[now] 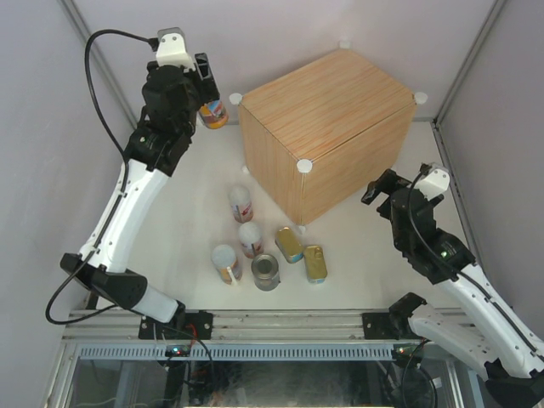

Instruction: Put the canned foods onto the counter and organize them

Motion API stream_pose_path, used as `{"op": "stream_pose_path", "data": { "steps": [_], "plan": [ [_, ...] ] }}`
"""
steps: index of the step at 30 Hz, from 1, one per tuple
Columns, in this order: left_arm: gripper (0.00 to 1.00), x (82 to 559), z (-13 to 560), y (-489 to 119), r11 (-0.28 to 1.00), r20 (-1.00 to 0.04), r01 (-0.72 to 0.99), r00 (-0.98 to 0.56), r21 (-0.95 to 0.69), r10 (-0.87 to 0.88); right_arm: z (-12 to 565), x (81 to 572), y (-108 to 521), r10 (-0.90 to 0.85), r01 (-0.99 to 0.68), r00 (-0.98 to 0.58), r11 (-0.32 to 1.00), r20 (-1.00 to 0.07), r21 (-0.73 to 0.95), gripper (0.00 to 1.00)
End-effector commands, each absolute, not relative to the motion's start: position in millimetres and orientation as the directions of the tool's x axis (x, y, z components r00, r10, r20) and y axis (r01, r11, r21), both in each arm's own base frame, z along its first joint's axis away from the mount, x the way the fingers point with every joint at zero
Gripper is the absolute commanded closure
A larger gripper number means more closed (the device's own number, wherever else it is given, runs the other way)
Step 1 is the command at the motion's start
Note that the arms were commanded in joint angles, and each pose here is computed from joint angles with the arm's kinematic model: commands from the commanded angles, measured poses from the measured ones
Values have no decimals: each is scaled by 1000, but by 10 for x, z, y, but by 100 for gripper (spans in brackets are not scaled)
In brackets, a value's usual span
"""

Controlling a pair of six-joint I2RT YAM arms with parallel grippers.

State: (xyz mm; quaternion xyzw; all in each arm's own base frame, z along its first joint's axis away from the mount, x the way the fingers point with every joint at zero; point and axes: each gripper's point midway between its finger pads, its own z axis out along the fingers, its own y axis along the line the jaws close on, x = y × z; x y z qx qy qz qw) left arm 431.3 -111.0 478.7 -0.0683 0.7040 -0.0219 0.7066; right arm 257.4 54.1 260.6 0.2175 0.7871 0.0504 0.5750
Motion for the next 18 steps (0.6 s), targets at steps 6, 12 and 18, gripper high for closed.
{"op": "stream_pose_path", "data": {
  "steps": [6, 12, 18],
  "plan": [
    [100, 4093, 5965, -1306, 962, -900, 96, 341, -255, -272, 2816, 2689, 595, 419, 250, -179, 894, -890, 371, 2],
    [100, 4152, 6091, -1593, 956, -883, 156, 369, -249, -290, 2853, 2681, 584, 427, 247, -166, 891, -889, 382, 2],
    [100, 4282, 6138, -1812, 956, -879, 175, 382, -236, -287, 2852, 2681, 597, 428, 241, -170, 892, -888, 383, 2]
  ]
}}
